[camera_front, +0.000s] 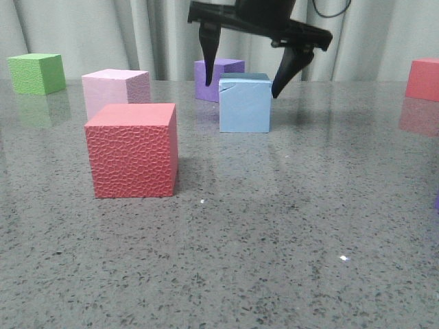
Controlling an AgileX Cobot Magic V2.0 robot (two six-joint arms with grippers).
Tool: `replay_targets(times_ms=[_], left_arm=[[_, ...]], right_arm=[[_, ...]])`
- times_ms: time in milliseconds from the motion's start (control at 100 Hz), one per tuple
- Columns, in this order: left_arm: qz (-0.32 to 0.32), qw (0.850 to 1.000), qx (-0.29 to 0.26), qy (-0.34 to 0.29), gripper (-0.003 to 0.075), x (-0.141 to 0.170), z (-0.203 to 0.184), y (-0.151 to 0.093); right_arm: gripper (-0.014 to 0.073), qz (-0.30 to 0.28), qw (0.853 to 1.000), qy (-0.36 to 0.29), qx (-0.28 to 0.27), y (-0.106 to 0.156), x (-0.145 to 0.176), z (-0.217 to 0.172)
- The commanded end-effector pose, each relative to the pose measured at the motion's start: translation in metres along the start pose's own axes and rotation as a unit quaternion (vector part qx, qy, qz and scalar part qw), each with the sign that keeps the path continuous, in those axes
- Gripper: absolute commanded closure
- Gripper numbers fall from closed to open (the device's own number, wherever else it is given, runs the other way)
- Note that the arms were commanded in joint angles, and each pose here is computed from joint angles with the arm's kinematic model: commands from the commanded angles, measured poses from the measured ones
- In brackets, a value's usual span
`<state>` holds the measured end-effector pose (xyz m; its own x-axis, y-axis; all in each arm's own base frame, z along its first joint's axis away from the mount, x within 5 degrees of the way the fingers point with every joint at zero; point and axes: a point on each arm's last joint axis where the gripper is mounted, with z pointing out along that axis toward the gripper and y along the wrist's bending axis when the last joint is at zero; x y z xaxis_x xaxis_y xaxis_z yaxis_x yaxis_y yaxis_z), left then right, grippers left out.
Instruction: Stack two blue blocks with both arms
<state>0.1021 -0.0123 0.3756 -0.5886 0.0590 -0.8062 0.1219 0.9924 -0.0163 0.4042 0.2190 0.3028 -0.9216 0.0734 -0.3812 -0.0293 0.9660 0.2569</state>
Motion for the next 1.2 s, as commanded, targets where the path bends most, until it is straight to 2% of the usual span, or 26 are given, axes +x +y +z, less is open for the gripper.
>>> replay_targets(times_ms=[0,210,570,890,1190], left_arm=[[-0.002,0.999,0.008,-0.045,0.0104,-0.013,-0.006,-0.002],[-0.002,0.999,0.008,-0.045,0.0104,-0.013,-0.006,-0.002],[-0.002,0.999,0.008,-0.045,0.0104,-0.013,-0.006,-0.002],[-0.002,0.999,0.008,-0.045,0.0104,-0.013,-0.006,-0.002],[-0.002,0.999,0.008,-0.045,0.0104,-0.013,-0.006,-0.002]], right_arm=[[-0.0060,-0.018,0.998,-0.056,-0.033,0.008,-0.011,-0.052],[-0.0060,-0.069,0.993,-0.082,-0.038,0.013,-0.018,-0.094],[-0.0060,-0.134,0.979,-0.151,0.023,-0.003,-0.022,-0.145],[-0.0060,-0.123,0.973,-0.188,0.054,-0.047,-0.022,-0.200],[-0.0060,-0.102,0.972,-0.190,0.094,-0.095,-0.004,-0.229]])
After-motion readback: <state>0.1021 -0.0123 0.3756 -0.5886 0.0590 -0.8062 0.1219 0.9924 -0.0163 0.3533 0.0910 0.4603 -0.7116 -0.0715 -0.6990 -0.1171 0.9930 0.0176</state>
